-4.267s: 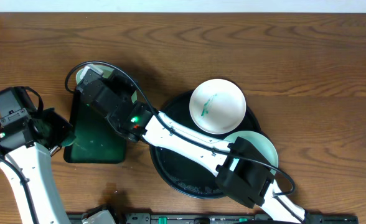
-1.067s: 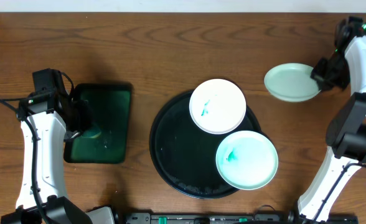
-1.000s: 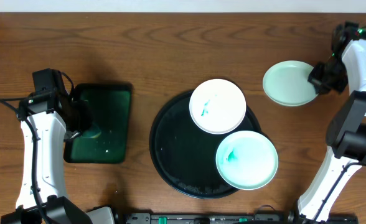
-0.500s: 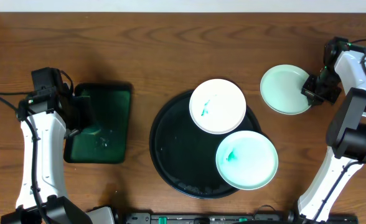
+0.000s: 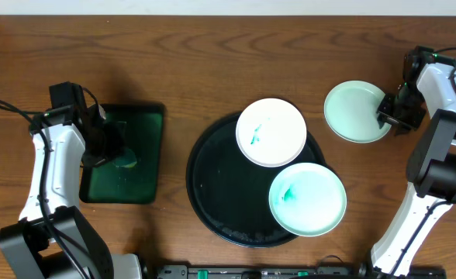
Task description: Clean dirty plates on tray and stack at the side
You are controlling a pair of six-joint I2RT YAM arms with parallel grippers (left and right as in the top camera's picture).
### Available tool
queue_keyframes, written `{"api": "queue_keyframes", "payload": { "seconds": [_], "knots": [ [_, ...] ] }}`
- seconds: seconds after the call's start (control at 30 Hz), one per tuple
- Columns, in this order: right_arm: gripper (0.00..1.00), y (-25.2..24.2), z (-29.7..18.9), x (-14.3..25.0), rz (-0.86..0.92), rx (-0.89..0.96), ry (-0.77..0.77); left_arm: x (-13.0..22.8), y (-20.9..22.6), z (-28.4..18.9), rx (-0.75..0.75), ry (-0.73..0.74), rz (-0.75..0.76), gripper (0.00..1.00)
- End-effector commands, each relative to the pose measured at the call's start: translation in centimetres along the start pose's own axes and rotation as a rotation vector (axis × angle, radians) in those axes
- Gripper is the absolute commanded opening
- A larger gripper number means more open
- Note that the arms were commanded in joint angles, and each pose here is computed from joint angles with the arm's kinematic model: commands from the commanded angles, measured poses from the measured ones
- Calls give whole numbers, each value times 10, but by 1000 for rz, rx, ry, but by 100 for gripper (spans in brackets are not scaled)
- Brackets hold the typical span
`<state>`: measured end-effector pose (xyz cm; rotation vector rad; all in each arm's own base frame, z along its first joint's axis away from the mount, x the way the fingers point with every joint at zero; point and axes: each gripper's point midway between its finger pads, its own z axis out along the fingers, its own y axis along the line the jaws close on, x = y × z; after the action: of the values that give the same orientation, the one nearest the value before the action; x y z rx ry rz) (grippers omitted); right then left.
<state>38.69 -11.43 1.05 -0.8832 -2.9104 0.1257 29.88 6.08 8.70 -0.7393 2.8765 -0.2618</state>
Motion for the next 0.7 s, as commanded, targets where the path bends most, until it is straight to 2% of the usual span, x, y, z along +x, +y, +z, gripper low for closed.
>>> {"api": "queue_keyframes", "payload": {
  "seconds": [0.0,0.07,0.1,0.23,0.3,0.33,0.37,0.4,0.53,0.67],
  "knots": [
    [52,-4,-18,-11,-5,3,-58,-9,-7,-8,24,-33,33,15],
    [68,-3,-22,-14,-5,-2,-70,-10,-8,-8,29,-35,50,17],
    [73,-3,-26,-16,-4,-3,-75,-10,-10,-8,39,-34,60,22],
    [74,-1,-44,-22,-11,-12,-99,-10,-12,-7,50,-33,72,28],
    [78,1,-59,-26,-15,-18,-118,-10,-11,-5,49,-25,70,38],
    [83,3,-69,-28,-21,-23,-134,-9,-11,-3,48,-19,69,44],
    [89,6,-79,-30,-29,-29,-152,-9,-10,0,46,-9,71,45],
    [91,8,-90,-31,-39,-36,-175,-8,-10,2,45,-2,70,45],
    [92,24,-147,-30,-99,-91,-295,-6,-7,14,37,40,71,45],
    [92,68,-209,-1,-253,-278,-402,-1,-8,25,32,82,80,44]
  ]
}}
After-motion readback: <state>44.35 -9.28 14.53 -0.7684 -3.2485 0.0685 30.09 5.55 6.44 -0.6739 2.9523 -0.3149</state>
